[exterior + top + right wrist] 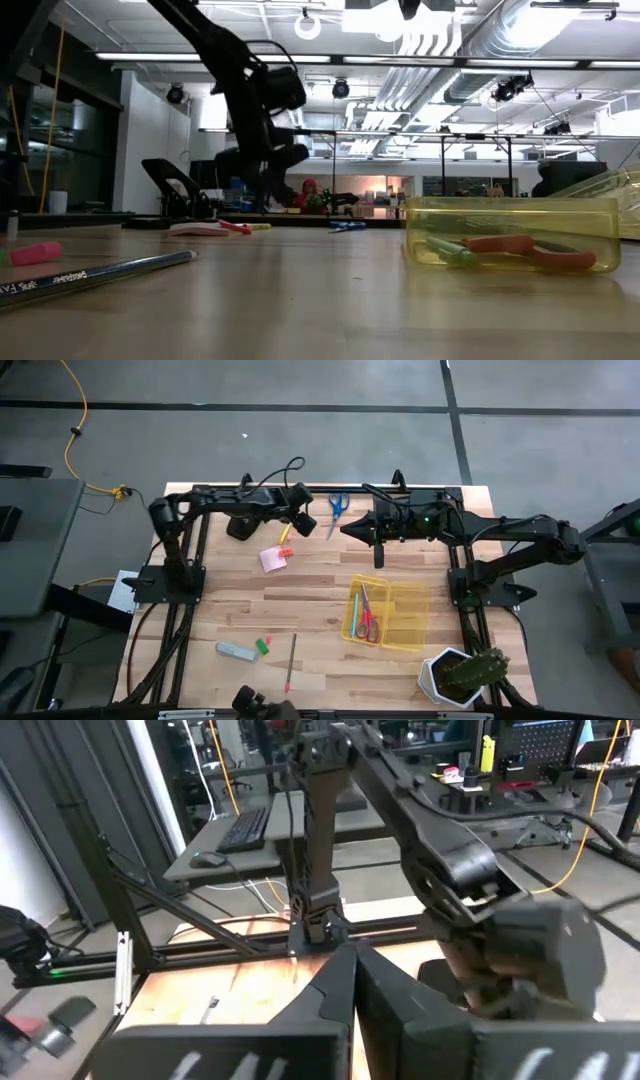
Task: Pack school essentials
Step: Put the yellow pen into the supply box
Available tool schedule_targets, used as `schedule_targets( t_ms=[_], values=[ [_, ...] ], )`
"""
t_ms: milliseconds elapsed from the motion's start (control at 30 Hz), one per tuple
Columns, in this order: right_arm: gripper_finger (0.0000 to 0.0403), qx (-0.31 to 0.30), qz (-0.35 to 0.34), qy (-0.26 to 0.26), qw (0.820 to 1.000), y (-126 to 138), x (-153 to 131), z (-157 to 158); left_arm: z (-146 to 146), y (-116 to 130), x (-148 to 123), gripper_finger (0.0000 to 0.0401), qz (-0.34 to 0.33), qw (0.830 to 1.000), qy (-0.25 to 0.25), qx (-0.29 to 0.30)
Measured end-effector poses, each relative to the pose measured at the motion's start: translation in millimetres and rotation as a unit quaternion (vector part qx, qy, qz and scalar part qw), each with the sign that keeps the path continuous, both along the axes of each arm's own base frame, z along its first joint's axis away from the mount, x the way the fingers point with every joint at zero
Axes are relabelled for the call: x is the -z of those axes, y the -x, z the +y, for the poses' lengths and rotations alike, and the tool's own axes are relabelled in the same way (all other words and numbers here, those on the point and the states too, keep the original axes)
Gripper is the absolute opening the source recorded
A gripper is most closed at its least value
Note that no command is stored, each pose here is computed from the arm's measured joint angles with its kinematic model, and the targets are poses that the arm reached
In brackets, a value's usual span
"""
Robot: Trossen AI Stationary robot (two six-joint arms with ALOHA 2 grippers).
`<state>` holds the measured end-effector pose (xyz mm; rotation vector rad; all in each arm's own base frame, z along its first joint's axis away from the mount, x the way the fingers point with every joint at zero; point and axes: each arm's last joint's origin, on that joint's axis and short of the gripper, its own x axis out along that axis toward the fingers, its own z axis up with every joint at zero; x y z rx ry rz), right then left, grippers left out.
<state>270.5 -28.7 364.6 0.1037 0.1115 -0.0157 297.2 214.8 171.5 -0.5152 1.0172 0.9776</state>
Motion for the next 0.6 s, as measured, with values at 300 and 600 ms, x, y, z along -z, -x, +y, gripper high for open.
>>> schedule_targets(
  t_ms=[300,600],
  values=[
    [0.0,0.022,0.004,-0.005,1.0,0.1,0.8,-1.2,7.2,3.4,32.2,0.0207,0.019,0.996,0.065,-0.056],
    [0.0,0.021,0.005,-0.005,1.0,0.2,1.0,-1.2,5.9,1.4,43.9,0.0141,0.024,0.994,0.094,-0.053]
  ],
)
